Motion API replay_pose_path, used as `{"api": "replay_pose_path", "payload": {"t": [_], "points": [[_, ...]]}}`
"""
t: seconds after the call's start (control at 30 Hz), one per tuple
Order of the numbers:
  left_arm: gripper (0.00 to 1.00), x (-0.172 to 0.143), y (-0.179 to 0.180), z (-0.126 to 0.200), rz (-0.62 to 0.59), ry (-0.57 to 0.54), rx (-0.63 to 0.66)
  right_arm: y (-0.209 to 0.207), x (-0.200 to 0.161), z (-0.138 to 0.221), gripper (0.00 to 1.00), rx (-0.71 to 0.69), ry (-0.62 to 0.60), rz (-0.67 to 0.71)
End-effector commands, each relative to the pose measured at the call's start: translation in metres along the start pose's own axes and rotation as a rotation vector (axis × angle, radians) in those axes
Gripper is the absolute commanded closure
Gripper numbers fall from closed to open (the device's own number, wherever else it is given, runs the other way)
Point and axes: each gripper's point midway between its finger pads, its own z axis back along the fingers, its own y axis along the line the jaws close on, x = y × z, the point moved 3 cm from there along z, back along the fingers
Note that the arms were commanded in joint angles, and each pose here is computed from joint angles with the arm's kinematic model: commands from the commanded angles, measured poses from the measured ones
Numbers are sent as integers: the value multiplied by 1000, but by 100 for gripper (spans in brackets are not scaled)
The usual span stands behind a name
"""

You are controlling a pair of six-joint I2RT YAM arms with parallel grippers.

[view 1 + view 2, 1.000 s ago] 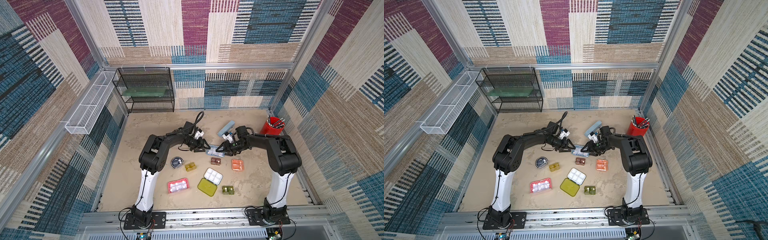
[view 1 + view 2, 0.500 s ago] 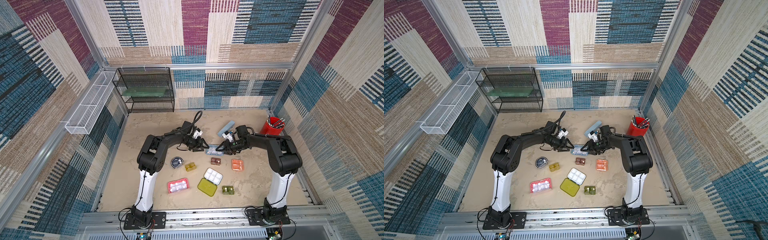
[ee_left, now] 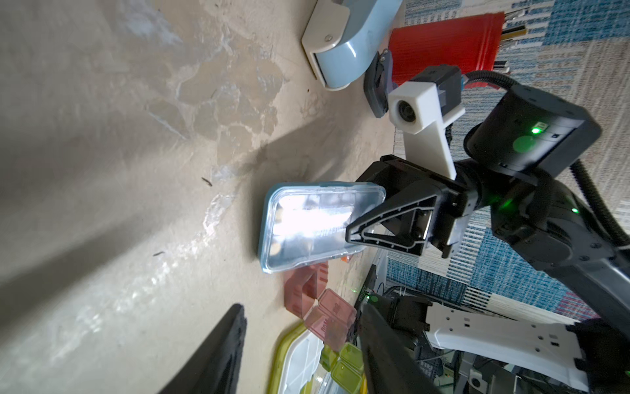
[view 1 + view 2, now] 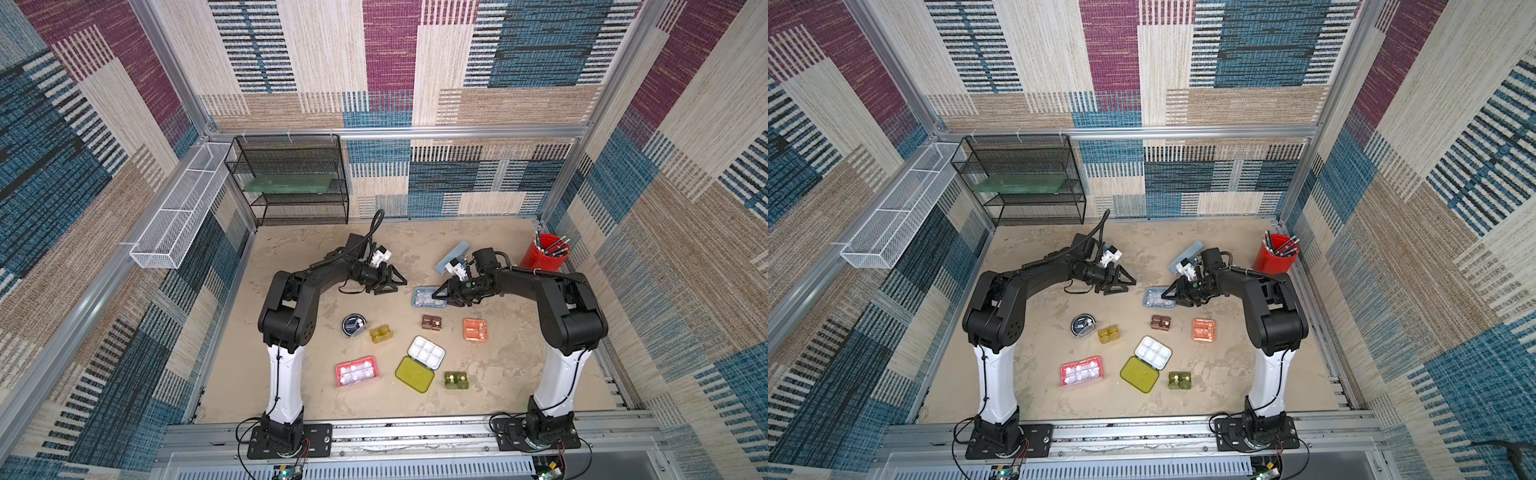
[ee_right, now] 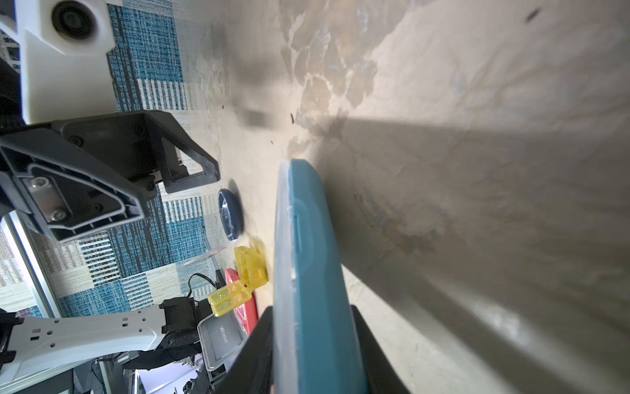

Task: Close pillboxes
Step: Pick up the pillbox at the center of the board.

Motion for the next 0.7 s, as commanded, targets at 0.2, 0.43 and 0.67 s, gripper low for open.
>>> {"api": "replay_pose_path", "payload": {"t": [0.2,0.43,0.67], "points": [[33,-9,-46,24,-24,28,-158,40,16,29,65,100,-58,57],[27,-15,-48,28,-40,32,-141,32,14,25,68,66,-27,22],[28,-23,-47,33,-51,28,-109,37,12,21,68,93,-33,37]]}}
